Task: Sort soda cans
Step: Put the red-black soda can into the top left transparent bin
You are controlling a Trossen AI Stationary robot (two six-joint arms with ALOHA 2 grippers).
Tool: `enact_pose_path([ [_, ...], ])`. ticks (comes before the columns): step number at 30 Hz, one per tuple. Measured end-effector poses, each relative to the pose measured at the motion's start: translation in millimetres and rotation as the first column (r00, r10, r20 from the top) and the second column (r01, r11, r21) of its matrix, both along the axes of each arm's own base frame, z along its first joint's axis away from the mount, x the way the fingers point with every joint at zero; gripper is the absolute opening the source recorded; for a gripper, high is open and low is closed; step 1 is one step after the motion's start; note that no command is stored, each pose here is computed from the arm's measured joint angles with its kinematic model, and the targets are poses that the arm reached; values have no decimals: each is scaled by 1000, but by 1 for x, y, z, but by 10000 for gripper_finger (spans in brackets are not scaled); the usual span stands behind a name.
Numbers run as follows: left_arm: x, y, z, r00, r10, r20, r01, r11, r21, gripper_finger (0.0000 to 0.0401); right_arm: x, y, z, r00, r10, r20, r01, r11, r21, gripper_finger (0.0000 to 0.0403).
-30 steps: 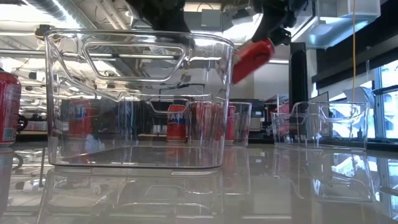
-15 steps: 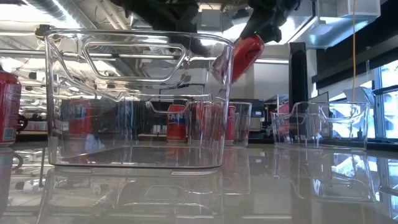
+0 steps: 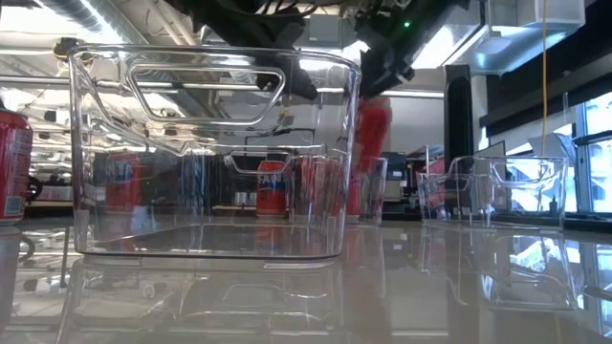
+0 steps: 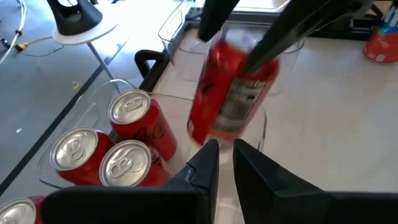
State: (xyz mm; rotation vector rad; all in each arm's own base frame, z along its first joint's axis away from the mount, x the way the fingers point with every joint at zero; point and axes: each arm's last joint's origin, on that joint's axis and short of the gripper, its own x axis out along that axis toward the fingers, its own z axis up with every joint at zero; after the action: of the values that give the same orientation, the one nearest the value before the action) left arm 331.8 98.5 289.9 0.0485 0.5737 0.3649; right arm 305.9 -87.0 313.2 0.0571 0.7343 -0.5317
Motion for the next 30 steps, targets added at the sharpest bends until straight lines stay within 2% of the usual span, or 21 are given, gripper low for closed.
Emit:
enact_pose_path([
  [8,-1,0,-2,1000,1,-20,-1,1000,-7,32,11,-16,-23,997,-16,-80,16,1000,8,171],
  [15,-3,-1,-4,999,4,-47,-5,1000,-21,39,13,-16,-27,996,-10,-90,12,1000,14,169],
  [19,-2,-1,-4,999,4,-42,-5,1000,-19,40,14,-14,-27,997,33,-74,-28,998,64,173],
  [22,-2,-1,-4,999,4,-43,-4,1000,-19,40,14,-14,-27,997,42,-72,-37,997,74,196],
  [27,-4,-1,-5,998,4,-63,-5,1000,-26,40,15,-12,-27,996,78,-45,-71,988,135,264],
  [30,-8,-2,-7,994,5,-106,-9,999,-40,40,17,-13,-30,996,71,-46,-64,989,135,296],
])
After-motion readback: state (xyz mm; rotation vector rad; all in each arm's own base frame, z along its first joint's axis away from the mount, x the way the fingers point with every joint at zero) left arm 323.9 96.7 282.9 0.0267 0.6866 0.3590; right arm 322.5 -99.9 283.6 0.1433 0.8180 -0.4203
